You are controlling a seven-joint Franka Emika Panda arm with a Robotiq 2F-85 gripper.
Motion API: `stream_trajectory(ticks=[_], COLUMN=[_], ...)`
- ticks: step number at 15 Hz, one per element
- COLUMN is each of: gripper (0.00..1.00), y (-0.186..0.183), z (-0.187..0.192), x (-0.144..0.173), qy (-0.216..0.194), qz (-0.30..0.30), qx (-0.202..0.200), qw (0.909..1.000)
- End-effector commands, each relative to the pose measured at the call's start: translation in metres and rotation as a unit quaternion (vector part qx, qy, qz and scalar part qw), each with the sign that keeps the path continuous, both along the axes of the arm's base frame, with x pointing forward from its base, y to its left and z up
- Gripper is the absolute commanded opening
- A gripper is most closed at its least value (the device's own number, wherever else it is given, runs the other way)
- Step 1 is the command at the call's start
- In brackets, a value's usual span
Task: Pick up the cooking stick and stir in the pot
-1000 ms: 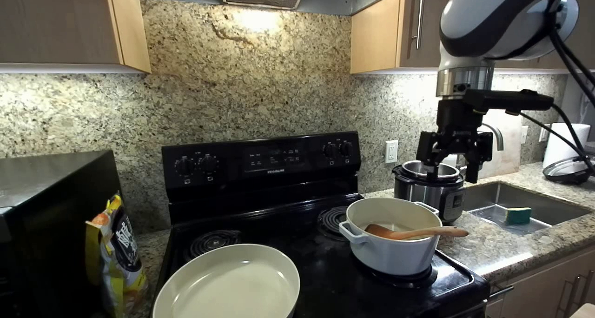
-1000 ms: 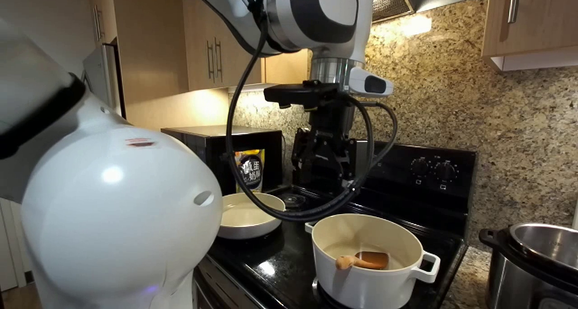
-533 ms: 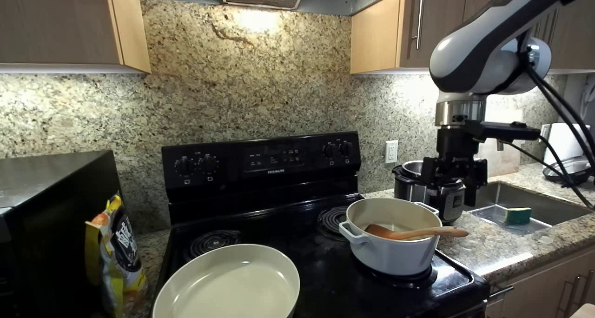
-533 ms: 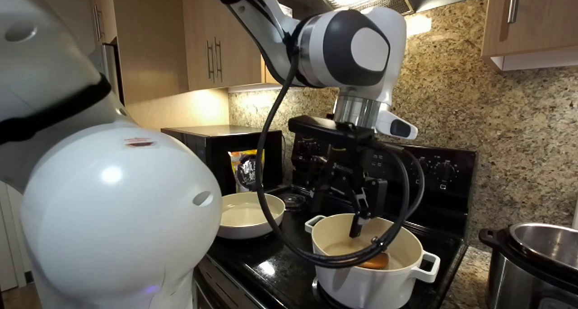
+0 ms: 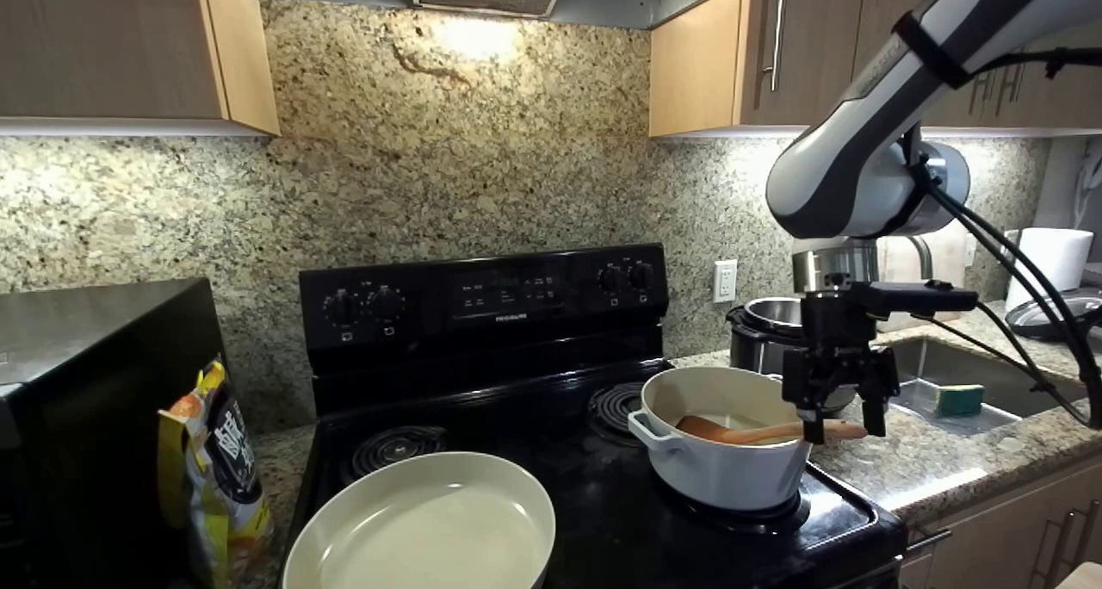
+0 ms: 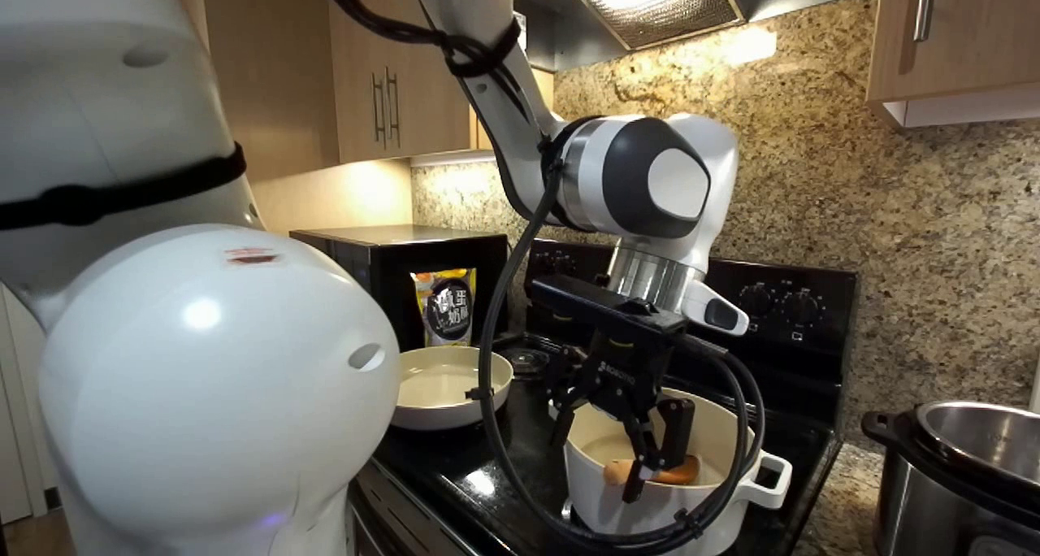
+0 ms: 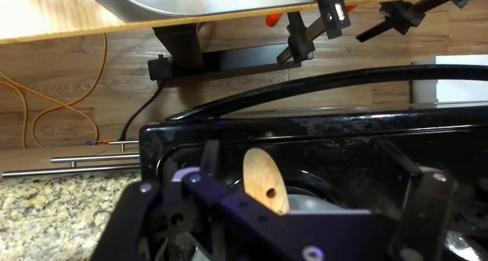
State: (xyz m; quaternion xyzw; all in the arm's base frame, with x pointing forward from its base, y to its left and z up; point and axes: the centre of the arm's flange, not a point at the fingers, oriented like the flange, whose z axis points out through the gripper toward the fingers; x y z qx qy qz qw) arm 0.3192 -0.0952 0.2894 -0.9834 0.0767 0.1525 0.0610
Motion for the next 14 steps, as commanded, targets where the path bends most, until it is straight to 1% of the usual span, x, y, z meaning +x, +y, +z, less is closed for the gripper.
stream_trajectory(ticks=[1,2,3,4,5,6,7,8,10,13,14], gripper=[1.0,1.0,0.77,0.74,0.68,0.67,0.68,0.56,0.43,0.22,0.16], y=[-0.008,-0.009,-0.01,-0.011,-0.013,-0.015,-0.017,-0.019,-0.022,-0.022,-0.022], z=[-0.018,-0.018,-0.018,-0.016,-0.015,-0.012,-0.01,-0.007,-0.003,-0.003,-0.004], x=[0.006,0.007,0.007,0.009,0.01,0.013,0.015,0.017,0.02,0.023,0.023], qy=[0.007,0.006,0.005,0.004,0.002,-0.001,-0.004,-0.007,-0.011,-0.007,-0.007], qz=[0.016,0.014,0.014,0.013,0.011,0.009,0.008,0.008,0.008,0.02,0.022], qx=[-0.008,-0.01,-0.01,-0.013,-0.015,-0.018,-0.02,-0.022,-0.026,-0.024,-0.024], qw=[0.9998,0.9998,0.9998,0.9998,0.9998,0.9998,0.9998,0.9997,0.9996,0.9995,0.9995])
